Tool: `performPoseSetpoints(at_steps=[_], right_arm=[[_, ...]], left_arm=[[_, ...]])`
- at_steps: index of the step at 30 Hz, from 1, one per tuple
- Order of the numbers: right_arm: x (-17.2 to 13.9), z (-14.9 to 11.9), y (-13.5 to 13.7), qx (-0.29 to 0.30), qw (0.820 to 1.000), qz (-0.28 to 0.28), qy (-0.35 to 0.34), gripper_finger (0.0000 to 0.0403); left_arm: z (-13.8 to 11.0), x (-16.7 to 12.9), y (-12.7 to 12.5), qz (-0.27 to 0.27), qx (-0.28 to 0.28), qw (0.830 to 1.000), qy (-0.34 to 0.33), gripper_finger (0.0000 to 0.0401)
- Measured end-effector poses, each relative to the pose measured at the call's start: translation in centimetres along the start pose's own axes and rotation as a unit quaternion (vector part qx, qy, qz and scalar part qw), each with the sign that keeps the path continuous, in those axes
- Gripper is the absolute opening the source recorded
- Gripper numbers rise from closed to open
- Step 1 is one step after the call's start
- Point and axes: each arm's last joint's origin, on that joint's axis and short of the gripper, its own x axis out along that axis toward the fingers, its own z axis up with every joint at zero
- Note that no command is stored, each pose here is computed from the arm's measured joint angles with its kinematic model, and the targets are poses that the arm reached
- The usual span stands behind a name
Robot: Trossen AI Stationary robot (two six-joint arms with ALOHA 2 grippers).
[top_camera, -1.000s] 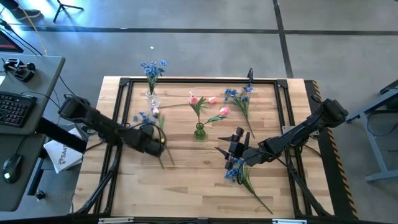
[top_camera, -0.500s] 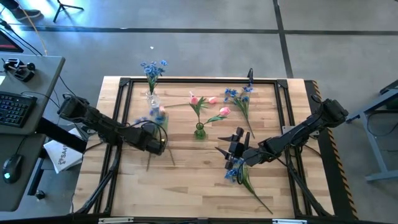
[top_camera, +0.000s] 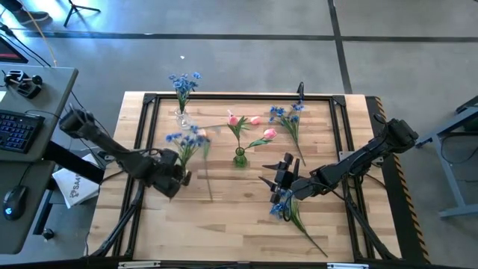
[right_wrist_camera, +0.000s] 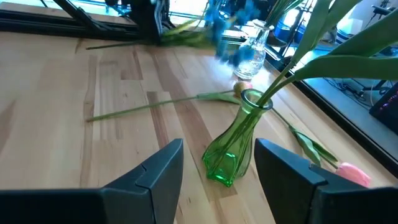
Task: Sort flowers into vase by color
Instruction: Put the blue flowers into the transparent vase
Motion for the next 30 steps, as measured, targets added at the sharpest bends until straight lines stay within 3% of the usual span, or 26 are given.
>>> performPoseSetpoints(at_steps=[5,11,16,22,25,30], right_arm=[[0.0,0.1,0.1,0.002,1.0,0.019,0.0,0.0194],[-0.1,0.7,0.5,0.01,0.996,0.082,-0.02,0.0194],[-0.1,1.6,0.8,0.009,0.989,0.135,-0.06,0.0194],[0.9,2.1,0.0,0.022,0.981,0.177,-0.081,0.0194],[1.8,2.0,-0.1,0.027,0.975,0.201,-0.088,0.0194],[2.9,1.7,0.4,0.014,0.966,0.228,-0.121,0.0194]], left_arm=[[0.0,-2.4,-1.3,-0.092,0.093,0.988,-0.082,0.0001],[-0.5,-4.8,-4.0,-0.191,0.189,0.944,-0.191,0.0001],[-0.5,-6.8,-5.4,-0.192,0.264,0.889,-0.321,0.0001],[0.2,-7.4,-7.8,-0.206,0.339,0.843,-0.363,0.0001],[0.6,-7.1,-9.6,-0.264,0.386,0.803,-0.369,0.0001],[1.7,-6.2,-12.7,-0.384,0.425,0.701,-0.426,0.0001]])
